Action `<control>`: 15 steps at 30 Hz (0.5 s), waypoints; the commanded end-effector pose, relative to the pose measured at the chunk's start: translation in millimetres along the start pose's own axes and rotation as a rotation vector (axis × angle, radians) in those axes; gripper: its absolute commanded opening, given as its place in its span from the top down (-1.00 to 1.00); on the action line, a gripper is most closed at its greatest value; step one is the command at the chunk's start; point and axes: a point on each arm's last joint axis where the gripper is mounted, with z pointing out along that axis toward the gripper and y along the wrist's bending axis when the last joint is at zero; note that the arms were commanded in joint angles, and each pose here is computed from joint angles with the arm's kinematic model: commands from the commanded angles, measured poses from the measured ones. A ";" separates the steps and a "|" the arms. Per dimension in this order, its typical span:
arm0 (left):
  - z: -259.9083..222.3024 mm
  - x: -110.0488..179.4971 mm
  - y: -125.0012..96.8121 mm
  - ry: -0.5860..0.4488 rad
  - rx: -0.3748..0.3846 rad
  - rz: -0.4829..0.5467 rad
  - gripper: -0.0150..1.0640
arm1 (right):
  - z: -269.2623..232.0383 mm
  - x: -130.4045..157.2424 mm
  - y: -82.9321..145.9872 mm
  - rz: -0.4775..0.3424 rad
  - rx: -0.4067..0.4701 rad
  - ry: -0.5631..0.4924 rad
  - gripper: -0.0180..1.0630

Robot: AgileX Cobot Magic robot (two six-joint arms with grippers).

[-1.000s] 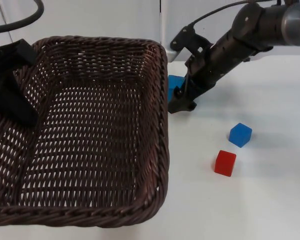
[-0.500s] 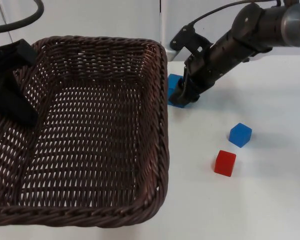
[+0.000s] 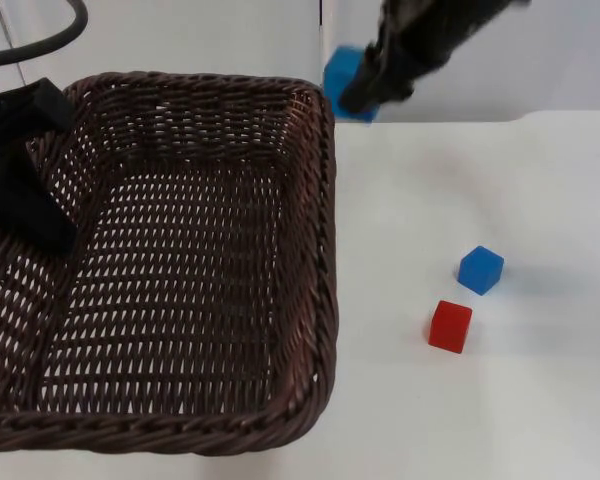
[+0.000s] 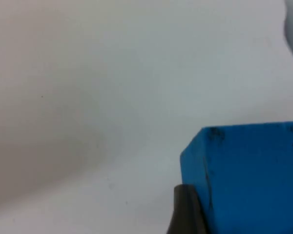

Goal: Pick up the basket with the left hand and place the largest block into the basket with the right hand.

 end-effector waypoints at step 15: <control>-3.0 -0.5 -2.8 -0.018 0.025 -0.019 0.98 | -106.5 -37.9 15.0 0.023 0.017 0.104 0.97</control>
